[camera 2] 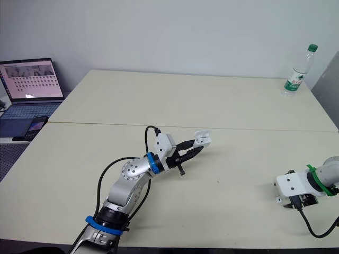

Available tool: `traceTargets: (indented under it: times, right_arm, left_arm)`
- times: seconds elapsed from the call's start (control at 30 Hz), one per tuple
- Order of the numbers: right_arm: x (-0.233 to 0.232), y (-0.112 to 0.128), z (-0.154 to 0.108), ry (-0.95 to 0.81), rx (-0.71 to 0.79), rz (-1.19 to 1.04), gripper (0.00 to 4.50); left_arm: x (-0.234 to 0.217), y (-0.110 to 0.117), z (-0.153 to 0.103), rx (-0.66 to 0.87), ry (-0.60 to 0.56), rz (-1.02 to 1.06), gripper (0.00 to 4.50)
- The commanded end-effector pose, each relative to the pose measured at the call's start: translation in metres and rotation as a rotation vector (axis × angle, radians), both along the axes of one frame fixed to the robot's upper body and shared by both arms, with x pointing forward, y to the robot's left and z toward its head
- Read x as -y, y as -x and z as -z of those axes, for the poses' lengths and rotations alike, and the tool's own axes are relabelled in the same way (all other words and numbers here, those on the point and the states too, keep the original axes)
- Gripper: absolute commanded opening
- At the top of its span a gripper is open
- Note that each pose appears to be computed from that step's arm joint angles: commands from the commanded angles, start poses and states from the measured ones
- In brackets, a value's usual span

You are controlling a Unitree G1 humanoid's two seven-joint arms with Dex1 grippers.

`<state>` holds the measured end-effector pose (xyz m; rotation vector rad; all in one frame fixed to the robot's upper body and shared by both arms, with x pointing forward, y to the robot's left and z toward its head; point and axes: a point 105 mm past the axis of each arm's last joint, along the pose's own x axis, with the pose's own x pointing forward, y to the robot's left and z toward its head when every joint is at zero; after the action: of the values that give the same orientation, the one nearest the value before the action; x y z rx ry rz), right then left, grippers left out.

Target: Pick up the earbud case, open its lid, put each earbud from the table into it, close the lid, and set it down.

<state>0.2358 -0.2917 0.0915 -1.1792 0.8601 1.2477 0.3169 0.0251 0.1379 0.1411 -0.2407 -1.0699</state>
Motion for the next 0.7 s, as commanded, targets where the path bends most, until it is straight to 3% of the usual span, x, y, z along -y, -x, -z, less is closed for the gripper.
traceTargets:
  times: [0.03,0.27,0.47,0.57,0.7]
  right_arm:
    - [-0.007,0.007,-0.005,0.005,-0.052,0.134,4.29]
    - [-0.016,0.002,-0.005,0.046,-0.016,0.345,4.29]
    - [-0.016,0.0,-0.003,0.074,-0.002,0.343,4.29]
    - [-0.018,-0.002,-0.003,0.066,0.004,0.349,3.66]
    - [-0.021,-0.002,-0.003,0.063,0.006,0.351,2.23]
  left_arm:
    - [0.002,0.003,-0.01,0.048,0.021,0.004,0.75]
    - [0.003,0.002,-0.009,0.047,0.02,0.005,0.75]
    - [0.002,0.002,-0.009,0.045,0.018,0.005,0.75]
    - [0.002,0.002,-0.009,0.045,0.016,0.004,0.75]
    - [0.002,0.002,-0.009,0.044,0.016,0.005,0.75]
